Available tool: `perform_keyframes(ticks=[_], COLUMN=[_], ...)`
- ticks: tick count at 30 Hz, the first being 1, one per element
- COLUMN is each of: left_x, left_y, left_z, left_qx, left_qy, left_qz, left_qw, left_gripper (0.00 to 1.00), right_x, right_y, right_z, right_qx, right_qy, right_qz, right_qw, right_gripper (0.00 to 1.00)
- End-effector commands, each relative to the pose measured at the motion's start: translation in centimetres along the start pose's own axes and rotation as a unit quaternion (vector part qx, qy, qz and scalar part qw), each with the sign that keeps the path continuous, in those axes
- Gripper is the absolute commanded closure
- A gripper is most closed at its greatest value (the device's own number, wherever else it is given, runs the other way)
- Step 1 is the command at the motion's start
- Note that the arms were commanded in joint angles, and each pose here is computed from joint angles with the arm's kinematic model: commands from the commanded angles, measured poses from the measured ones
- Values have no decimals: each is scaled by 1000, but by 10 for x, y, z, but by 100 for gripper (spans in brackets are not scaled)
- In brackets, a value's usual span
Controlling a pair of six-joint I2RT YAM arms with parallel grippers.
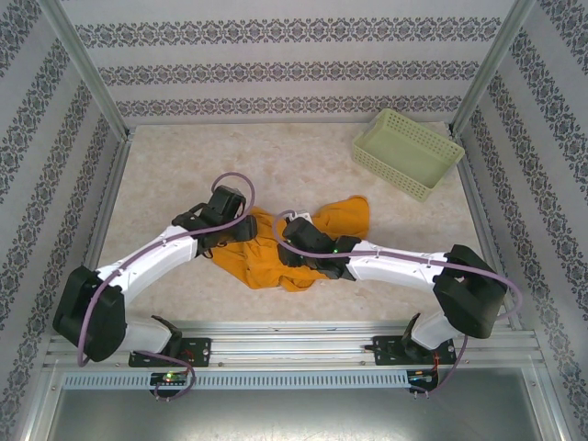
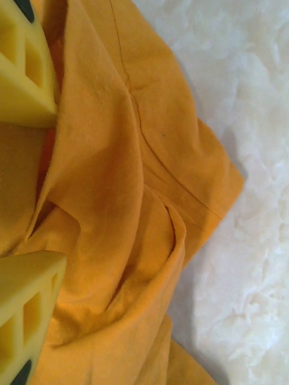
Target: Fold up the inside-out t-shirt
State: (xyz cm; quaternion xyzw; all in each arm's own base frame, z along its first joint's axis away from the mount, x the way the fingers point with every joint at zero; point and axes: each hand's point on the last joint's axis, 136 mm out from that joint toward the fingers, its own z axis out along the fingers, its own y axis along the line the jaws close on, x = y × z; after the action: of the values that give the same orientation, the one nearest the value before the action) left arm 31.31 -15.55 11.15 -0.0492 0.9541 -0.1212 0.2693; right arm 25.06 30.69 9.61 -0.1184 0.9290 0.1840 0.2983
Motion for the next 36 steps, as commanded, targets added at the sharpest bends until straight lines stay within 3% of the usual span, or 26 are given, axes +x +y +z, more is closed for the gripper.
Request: perform_keyframes(ticks=[1, 5, 12, 19, 29, 36], left_x=[-4, -5, -8, -20, -29, -19], left_y=[-4, -11, -14, -19, -36, -47], left_z=[6, 13, 15, -24, -90, -89], left_qx=[2, 14, 22, 60, 200, 247], left_qy=[11, 15, 11, -45, -134, -119], left_qz=[-9, -12, -10, -13, -41, -22], left_qw=[1000, 1000, 1000, 997, 970, 961], left_gripper=[45, 52, 76, 99, 100, 100], right_x=[1, 5, 16, 29, 43, 27], right_y=[-2, 0, -4, -21, -41, -18], right_z=[5, 6, 11, 13, 18, -4], right_qx=[8, 9, 29, 59, 90, 27], right_qy=[-9, -6, 2, 7, 9, -15], right_qz=[5, -1, -15, -23, -33, -24], right_qw=[1000, 1000, 999, 998, 995, 999], right_gripper=[58, 58, 58, 58, 64, 59])
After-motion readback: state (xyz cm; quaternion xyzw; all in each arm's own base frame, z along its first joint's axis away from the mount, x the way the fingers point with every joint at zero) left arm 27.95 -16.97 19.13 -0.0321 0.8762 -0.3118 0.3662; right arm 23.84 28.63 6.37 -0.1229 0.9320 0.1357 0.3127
